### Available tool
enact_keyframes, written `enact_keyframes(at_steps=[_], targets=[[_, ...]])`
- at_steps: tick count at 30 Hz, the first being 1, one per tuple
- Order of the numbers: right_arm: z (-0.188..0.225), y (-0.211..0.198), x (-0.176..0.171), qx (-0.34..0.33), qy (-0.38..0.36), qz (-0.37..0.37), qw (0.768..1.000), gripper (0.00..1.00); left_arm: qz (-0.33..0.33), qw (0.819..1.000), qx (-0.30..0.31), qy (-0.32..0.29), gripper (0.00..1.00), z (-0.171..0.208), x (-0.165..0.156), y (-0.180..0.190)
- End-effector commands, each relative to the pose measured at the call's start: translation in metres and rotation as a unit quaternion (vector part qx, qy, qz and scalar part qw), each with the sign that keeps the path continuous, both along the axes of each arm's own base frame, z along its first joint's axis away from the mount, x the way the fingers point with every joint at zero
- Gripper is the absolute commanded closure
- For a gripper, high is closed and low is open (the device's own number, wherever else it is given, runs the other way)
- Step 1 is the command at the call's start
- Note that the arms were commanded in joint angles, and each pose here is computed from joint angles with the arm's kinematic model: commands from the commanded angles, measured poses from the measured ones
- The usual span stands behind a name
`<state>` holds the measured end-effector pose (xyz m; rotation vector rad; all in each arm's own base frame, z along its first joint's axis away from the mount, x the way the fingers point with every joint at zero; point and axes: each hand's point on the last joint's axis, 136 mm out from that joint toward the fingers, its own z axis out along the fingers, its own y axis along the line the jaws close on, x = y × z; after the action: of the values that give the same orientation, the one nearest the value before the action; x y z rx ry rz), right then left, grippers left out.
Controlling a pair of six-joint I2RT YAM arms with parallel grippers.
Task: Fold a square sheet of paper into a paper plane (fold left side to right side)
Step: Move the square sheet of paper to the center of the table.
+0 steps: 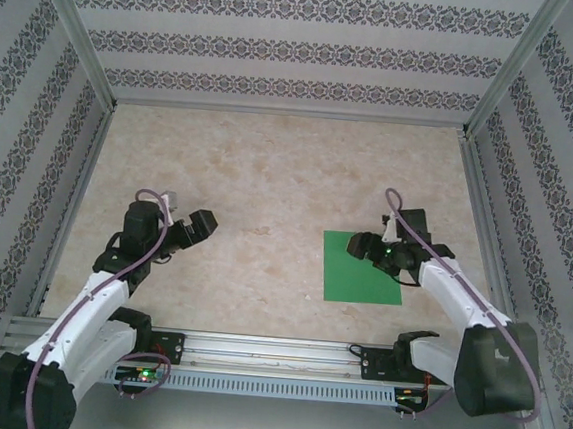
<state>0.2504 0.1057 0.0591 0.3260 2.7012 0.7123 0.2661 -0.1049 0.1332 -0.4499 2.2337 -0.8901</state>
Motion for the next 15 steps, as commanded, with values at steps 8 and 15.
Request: enact_keyframes(at_steps=[8, 15], targets=[[-0.029, 0.042, -0.003, 0.021, 0.048, 0.036, 0.998, 0.29, -0.005, 1.0, 0.003, 0.013, 0.0, -0.01, 0.007, -0.018], [-0.038, 0.076, 0.006, 0.036, 0.049, 0.031, 0.998, 0.3, 0.004, 1.0, 0.024, 0.018, 0.0, -0.011, 0.006, -0.014]])
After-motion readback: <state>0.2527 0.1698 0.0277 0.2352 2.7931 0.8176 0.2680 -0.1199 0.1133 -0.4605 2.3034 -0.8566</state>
